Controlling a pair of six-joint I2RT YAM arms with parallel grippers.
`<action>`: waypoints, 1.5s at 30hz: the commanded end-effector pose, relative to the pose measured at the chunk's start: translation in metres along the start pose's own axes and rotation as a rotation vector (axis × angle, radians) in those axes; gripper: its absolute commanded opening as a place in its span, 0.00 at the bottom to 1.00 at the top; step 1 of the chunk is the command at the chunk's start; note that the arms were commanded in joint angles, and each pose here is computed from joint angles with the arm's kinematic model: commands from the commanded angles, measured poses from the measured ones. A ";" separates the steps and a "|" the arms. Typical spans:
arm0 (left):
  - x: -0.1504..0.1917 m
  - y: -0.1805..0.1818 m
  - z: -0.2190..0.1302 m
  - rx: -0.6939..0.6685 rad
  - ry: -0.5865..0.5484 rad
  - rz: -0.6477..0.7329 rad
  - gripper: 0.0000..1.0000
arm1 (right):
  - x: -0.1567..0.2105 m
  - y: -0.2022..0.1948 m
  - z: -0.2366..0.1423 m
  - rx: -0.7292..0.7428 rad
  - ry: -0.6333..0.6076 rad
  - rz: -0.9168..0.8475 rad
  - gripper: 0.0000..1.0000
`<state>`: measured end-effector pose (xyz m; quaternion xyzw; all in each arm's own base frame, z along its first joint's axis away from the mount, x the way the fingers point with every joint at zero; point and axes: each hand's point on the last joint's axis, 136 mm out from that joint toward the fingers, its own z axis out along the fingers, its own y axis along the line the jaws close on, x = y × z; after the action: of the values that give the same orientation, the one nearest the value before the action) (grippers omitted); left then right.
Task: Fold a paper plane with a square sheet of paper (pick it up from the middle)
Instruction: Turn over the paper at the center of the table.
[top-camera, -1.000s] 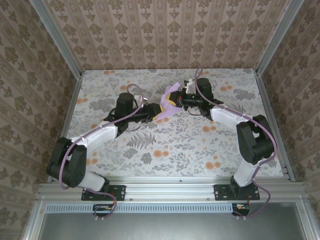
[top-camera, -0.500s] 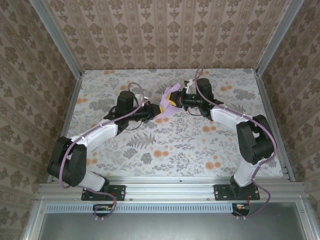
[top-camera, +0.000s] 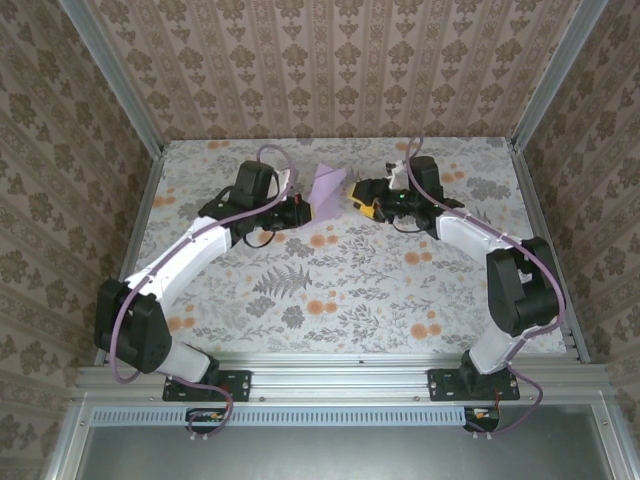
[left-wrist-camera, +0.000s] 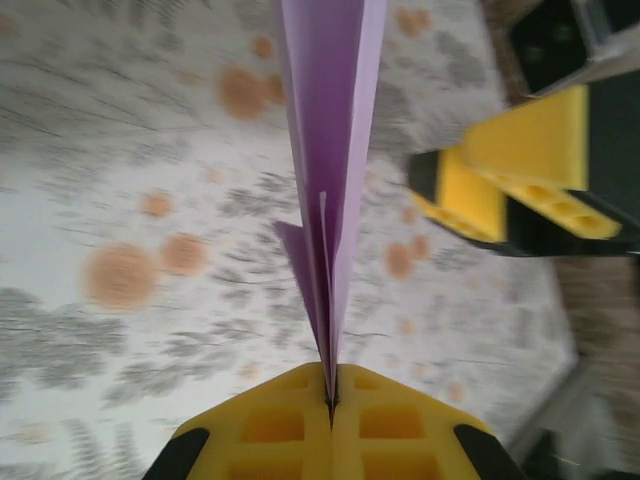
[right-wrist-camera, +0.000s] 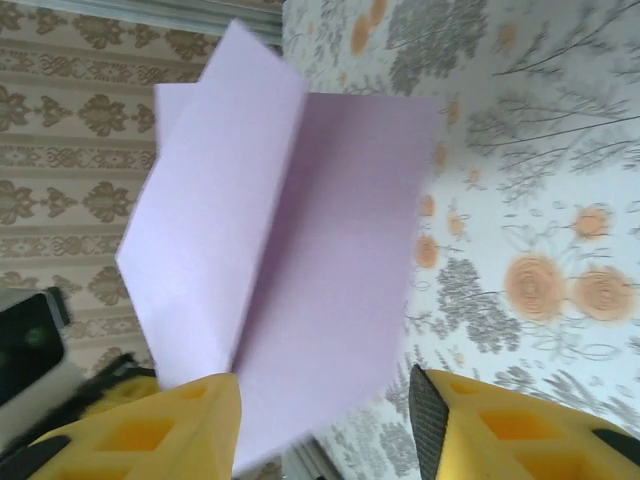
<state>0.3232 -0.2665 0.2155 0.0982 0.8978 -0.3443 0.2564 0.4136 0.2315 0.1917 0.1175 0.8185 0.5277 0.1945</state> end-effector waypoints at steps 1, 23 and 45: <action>0.019 0.062 -0.024 -0.451 0.116 0.252 0.01 | 0.007 -0.021 -0.015 0.092 0.003 -0.023 0.53; 0.105 0.065 0.061 -0.920 0.454 0.819 0.05 | 0.016 -0.064 -0.050 0.174 0.034 -0.011 0.58; 0.183 -0.015 0.107 -0.332 0.544 0.683 0.43 | 0.041 -0.100 -0.060 0.224 0.077 0.035 0.56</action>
<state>0.2145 -0.3303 0.0302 0.4455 0.8849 0.0563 0.1242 0.3627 0.1559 0.1112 0.1444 0.8768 0.4349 0.1456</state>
